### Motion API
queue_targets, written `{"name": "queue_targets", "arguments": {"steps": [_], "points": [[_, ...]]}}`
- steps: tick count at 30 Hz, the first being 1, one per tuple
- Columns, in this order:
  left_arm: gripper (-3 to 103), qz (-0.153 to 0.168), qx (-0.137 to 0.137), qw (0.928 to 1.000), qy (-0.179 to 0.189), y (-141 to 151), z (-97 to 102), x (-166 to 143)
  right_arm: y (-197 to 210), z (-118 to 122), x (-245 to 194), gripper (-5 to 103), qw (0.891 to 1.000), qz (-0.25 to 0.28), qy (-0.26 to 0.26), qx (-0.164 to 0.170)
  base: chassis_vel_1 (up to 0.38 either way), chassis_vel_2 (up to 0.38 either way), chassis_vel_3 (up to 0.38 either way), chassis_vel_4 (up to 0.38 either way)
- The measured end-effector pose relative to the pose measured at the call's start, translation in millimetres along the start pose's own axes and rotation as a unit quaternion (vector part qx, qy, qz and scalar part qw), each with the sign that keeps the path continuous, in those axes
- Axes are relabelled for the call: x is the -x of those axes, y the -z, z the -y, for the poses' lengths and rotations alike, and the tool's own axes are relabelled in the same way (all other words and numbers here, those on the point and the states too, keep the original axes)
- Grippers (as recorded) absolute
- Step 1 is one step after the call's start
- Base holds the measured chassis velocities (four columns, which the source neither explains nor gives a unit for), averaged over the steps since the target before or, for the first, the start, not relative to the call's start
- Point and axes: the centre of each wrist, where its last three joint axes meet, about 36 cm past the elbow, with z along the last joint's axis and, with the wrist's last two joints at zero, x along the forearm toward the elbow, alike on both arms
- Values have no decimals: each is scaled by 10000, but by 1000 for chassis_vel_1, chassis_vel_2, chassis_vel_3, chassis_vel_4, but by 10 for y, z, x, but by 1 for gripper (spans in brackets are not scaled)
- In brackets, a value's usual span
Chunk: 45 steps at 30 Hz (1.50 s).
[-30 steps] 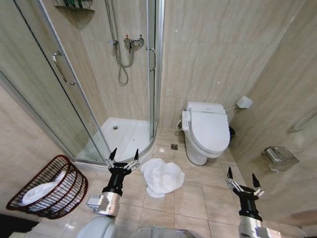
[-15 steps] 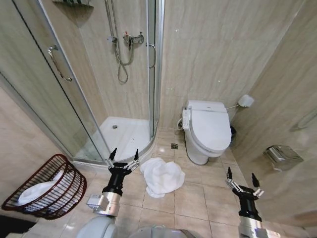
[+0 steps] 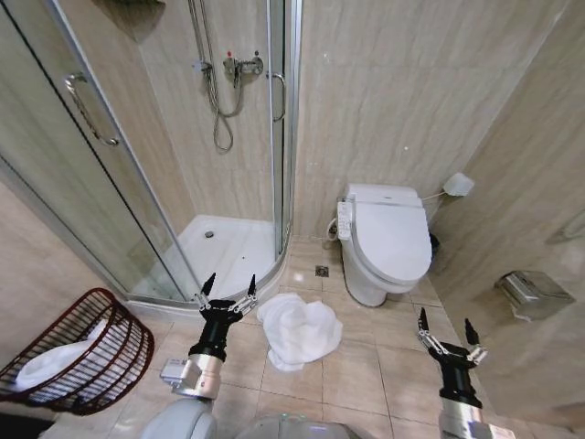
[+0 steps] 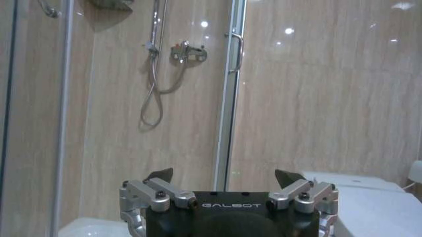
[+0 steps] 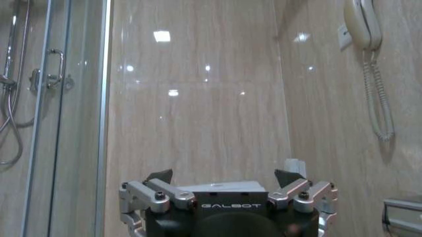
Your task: Discard the used towel into the hamper.
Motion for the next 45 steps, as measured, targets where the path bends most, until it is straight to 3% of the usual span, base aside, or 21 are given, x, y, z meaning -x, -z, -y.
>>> {"name": "queue_targets", "arguments": {"steps": [19,45], "points": [[100,1,0,10000,0,0,0,0,-59,20,-32,100,9998,192,10,24,-80,75,72,-64],[100,0,0,10000,0,0,0,0,-289,25,0,100,9999,103,42,88,21,24,26,19]]}}
